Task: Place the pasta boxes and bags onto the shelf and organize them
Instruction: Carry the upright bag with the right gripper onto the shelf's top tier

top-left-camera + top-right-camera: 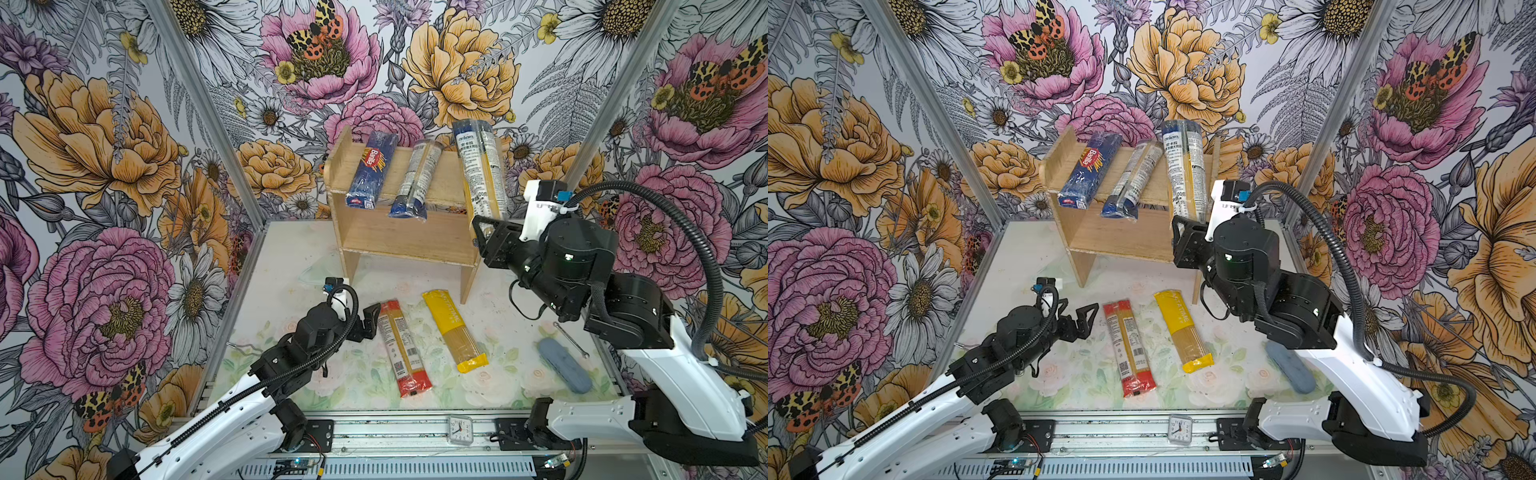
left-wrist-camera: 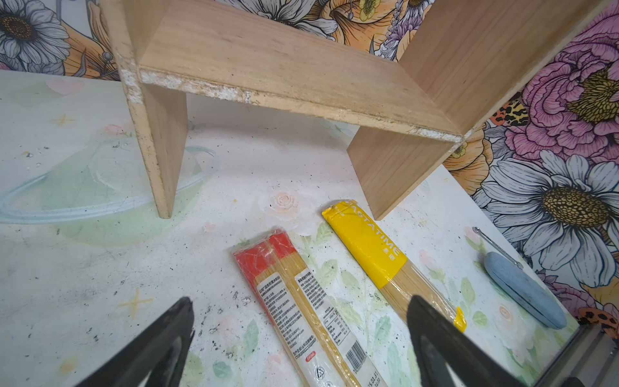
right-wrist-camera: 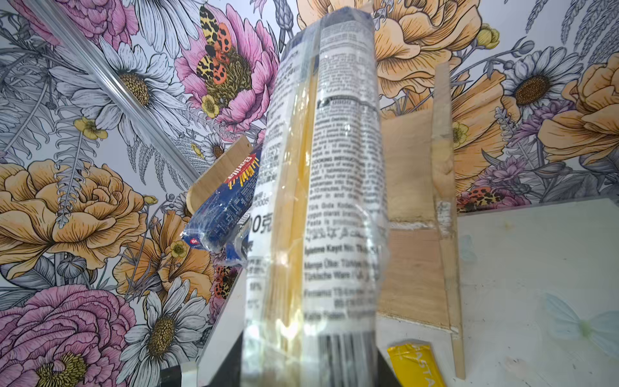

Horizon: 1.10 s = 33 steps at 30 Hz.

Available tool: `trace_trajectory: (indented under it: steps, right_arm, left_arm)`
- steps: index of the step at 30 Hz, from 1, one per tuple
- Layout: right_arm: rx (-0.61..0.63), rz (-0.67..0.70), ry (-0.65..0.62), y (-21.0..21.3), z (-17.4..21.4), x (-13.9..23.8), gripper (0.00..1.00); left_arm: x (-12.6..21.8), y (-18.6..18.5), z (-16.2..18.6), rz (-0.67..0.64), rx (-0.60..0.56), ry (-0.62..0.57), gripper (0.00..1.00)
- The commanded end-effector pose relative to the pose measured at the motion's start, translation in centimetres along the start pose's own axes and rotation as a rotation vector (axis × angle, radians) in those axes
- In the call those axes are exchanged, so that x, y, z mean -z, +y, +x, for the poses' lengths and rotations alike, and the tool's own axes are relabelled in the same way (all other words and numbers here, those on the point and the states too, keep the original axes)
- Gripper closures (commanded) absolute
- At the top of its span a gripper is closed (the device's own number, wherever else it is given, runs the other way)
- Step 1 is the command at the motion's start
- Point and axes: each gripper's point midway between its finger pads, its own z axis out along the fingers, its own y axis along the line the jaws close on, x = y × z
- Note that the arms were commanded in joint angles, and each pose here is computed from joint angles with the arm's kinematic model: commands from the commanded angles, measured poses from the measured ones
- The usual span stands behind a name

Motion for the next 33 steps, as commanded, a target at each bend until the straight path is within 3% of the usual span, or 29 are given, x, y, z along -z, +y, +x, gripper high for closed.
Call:
trace_trajectory:
  steps: [1,18,33]
  right_arm:
    - [-0.171,-0.045,-0.221,1.1,-6.2,1.3,1.0]
    - [-0.219,0.047,-0.265,0.5,-6.5,-2.5,1.0]
    - [-0.265,0.081,-0.199,-2.1,-5.0,-7.7,1.0]
  left_arm:
    - [0.2,-0.3,-0.5,0.025,-0.001,-0.02,0.01]
    - [0.8,-0.1,-1.0,0.02,-0.005,-0.038,0.01]
    - [0.9,-0.1,-1.3,0.016,0.005,-0.04,0.01]
